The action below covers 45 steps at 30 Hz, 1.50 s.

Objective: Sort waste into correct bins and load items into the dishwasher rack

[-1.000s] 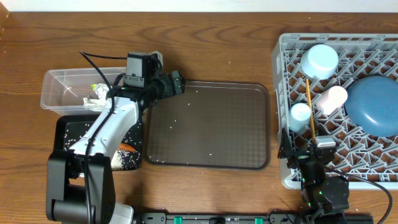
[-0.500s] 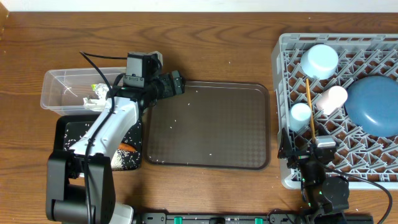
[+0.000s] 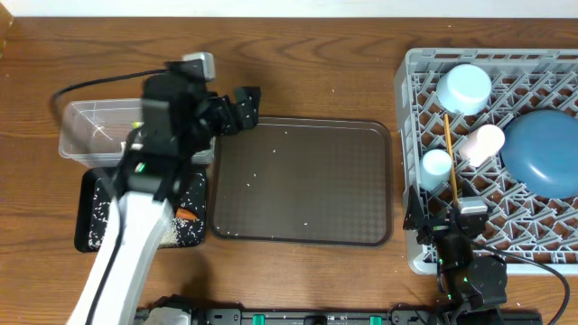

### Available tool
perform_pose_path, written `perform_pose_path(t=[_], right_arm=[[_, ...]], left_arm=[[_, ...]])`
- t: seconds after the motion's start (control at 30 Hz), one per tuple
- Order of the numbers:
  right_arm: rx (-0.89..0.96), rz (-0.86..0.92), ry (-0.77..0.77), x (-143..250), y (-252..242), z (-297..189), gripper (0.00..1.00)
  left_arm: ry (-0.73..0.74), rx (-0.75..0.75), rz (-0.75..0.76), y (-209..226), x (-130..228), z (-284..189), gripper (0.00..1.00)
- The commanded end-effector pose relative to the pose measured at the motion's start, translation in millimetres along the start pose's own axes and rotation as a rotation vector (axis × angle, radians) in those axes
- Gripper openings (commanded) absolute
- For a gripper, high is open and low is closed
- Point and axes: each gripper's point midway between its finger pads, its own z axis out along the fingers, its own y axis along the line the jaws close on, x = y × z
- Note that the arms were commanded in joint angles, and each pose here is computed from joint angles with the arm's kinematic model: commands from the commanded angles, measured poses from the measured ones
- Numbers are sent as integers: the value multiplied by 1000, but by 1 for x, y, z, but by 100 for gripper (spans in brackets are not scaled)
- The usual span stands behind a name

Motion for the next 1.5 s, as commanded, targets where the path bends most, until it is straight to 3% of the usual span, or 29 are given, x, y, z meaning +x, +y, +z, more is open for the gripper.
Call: perform_pose_path(t=[0.0, 0.2, 0.4, 0.63, 1.1, 1.47], right_arm=[[8, -14, -1, 0, -3, 0, 99], [8, -14, -1, 0, -3, 0, 99], [8, -14, -1, 0, -3, 0, 99], [8, -14, -1, 0, -3, 0, 99], [8, -14, -1, 0, -3, 0, 99], [8, -14, -1, 0, -3, 0, 99]], left_arm=[[-122, 46, 38, -24, -24, -43, 98], [-365, 154, 118, -70, -55, -140, 98], [-567, 243, 184, -100, -59, -227, 98], [-672, 290, 219, -113, -52, -274, 98], [-628, 270, 204, -101, 0, -307, 98], [-405, 171, 131, -67, 65, -290, 98]])
